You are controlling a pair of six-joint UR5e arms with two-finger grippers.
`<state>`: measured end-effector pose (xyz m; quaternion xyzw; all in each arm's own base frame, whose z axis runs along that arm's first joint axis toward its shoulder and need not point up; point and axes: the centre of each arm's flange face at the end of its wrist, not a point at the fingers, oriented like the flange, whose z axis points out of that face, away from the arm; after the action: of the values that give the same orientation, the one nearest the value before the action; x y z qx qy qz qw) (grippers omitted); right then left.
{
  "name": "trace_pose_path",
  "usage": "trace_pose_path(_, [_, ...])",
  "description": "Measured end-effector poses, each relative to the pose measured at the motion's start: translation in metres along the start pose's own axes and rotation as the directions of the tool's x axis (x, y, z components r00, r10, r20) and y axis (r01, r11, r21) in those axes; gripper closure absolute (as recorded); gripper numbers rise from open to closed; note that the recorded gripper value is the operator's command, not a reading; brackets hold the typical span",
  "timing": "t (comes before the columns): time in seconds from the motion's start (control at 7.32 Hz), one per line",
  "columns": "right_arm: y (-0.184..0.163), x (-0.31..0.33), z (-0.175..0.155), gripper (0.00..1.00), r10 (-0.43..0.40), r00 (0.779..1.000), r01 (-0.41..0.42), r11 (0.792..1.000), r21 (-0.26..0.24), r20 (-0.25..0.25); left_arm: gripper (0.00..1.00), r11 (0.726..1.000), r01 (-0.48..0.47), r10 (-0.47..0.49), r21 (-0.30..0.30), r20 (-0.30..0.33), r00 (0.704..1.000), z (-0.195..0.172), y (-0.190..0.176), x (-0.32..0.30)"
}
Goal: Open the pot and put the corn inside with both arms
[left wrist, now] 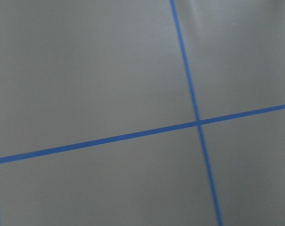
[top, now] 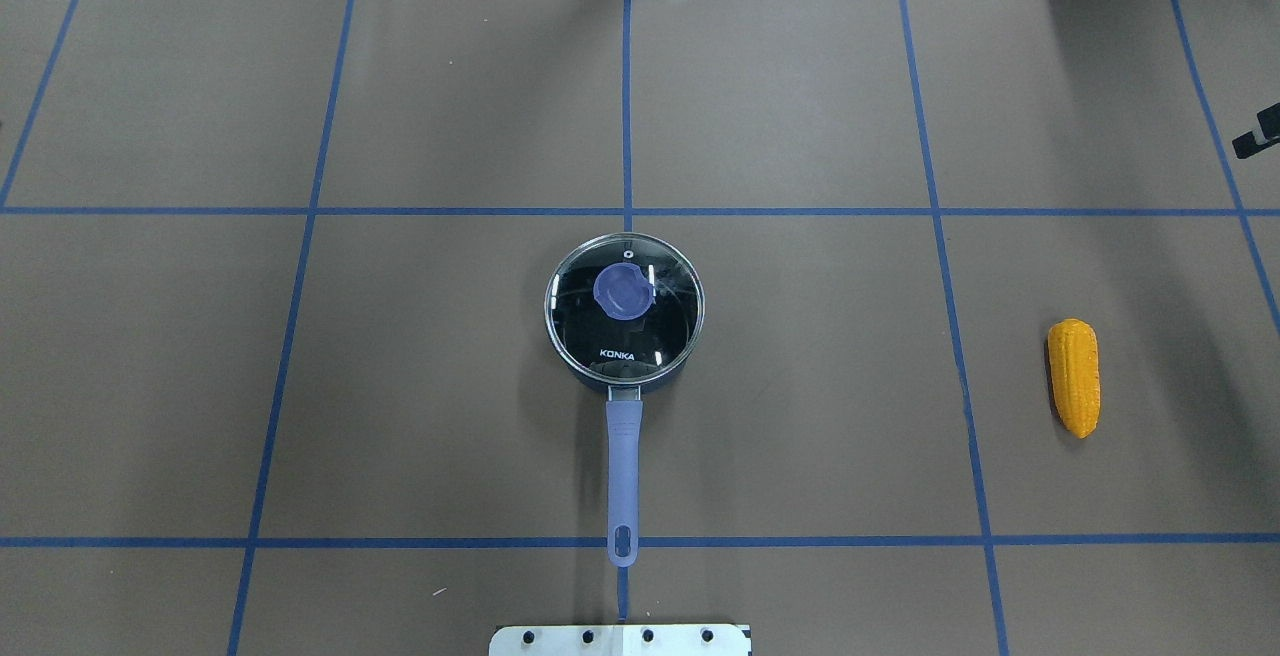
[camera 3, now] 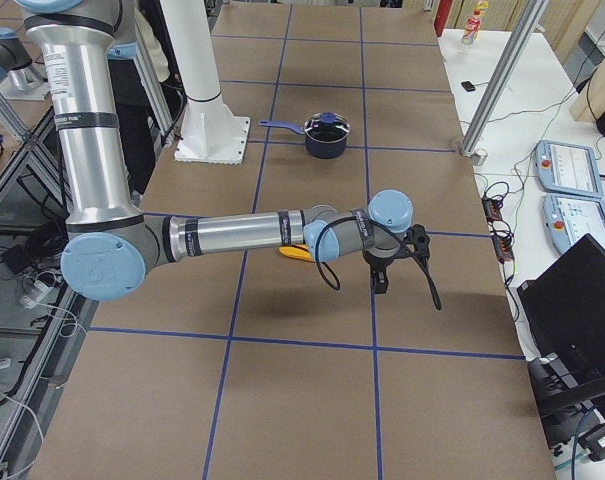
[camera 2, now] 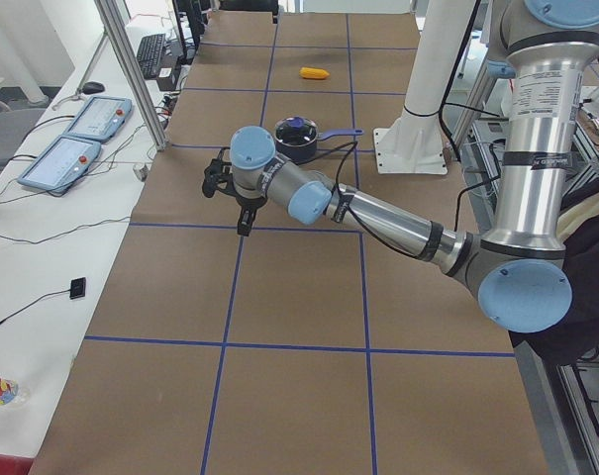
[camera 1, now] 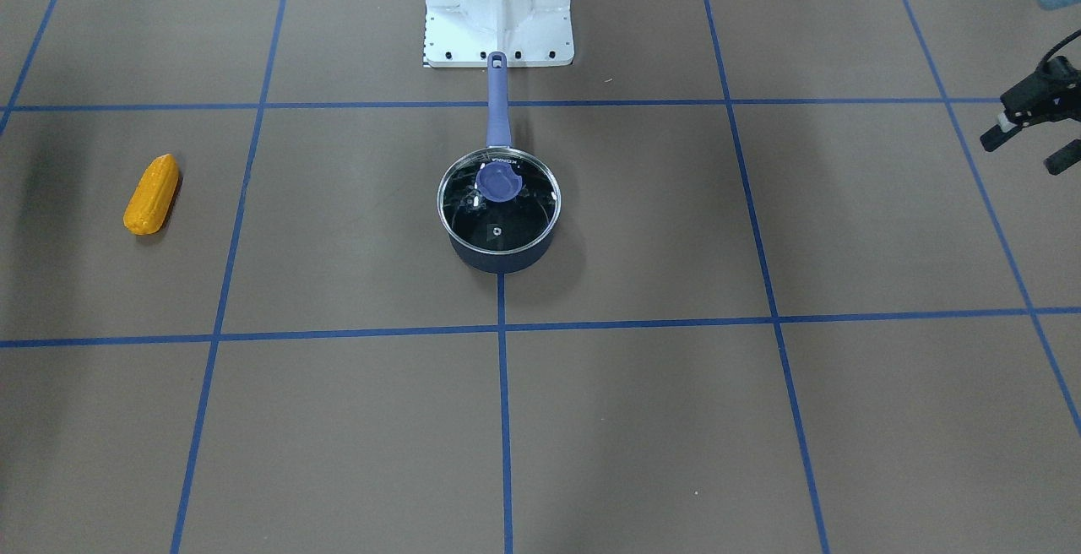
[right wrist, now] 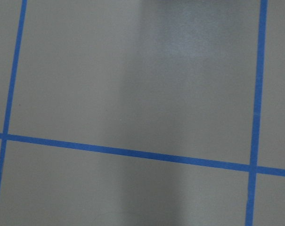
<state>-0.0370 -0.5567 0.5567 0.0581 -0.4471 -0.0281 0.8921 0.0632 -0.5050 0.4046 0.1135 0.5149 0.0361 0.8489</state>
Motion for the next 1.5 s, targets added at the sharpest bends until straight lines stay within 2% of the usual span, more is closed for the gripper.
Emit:
trace_pose_path(0.41, [-0.001, -0.049, 0.009, 0.00, -0.015, 1.000, 0.015, 1.000, -0.010, 0.016, 0.02, 0.999, 0.051, -0.051, -0.018, -0.018, 0.999, 0.060, -0.018, 0.138])
trace_pose_path(0.55, [-0.007, -0.063, 0.008, 0.00, -0.012, 1.000, 0.012, 1.000, -0.004, 0.022, 0.02, 0.998, 0.065, -0.065, -0.027, -0.022, 0.998, 0.083, -0.017, 0.181])
trace_pose_path(0.82, [-0.017, -0.095, -0.001, 0.00, 0.017, 1.000, -0.018, 1.000, 0.023, 0.021, 0.02, 0.997, 0.067, -0.067, -0.034, 0.007, 0.998, 0.114, -0.020, 0.259])
trace_pose_path(1.5, [-0.024, -0.148, 0.017, 0.00, 0.046, 0.998, -0.047, 0.999, 0.006, 0.030, 0.03, 0.998, 0.056, -0.055, -0.038, 0.012, 0.998, 0.140, -0.031, 0.353])
